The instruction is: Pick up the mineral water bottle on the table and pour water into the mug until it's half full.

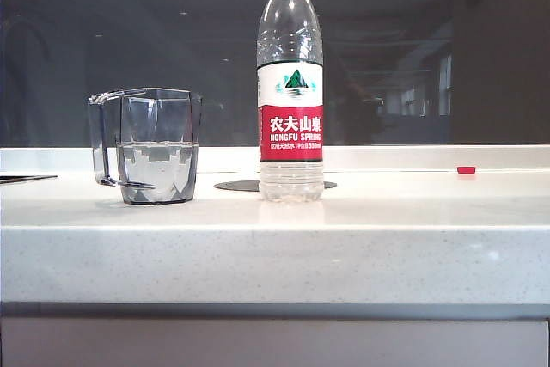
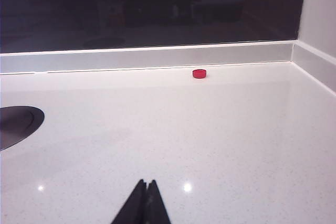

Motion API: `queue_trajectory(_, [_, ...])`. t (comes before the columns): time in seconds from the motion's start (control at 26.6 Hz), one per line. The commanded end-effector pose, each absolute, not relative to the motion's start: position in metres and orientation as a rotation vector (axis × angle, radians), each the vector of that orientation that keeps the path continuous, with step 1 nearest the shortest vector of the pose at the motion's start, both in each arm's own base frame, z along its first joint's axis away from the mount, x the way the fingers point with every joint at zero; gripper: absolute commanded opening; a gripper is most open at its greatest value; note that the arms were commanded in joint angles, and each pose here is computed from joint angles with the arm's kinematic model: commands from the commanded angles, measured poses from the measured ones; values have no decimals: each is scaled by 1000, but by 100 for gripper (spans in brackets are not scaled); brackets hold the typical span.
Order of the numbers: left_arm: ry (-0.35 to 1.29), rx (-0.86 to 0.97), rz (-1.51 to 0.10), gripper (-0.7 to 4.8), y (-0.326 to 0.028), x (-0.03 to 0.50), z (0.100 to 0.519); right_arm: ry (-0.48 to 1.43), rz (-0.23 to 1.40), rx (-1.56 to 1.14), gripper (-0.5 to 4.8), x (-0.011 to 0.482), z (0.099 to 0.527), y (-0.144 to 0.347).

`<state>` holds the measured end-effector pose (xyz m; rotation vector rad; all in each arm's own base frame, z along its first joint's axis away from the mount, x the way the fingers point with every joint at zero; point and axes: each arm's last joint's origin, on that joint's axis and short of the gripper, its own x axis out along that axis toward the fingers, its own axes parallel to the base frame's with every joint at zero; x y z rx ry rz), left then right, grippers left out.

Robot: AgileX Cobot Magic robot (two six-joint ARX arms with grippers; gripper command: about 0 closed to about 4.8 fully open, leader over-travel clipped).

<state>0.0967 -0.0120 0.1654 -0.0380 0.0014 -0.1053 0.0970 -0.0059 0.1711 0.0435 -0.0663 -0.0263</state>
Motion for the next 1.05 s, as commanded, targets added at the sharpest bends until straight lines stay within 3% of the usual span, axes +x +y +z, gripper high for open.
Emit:
queue_trajectory(0.04, [-12, -37, -110, -4, -12, 97, 167, -84, -1, 37, 0, 97, 172, -5])
queue_trajectory(1.05, [-12, -37, -110, -4, -12, 97, 167, -84, 16, 36, 0, 97, 172, -5])
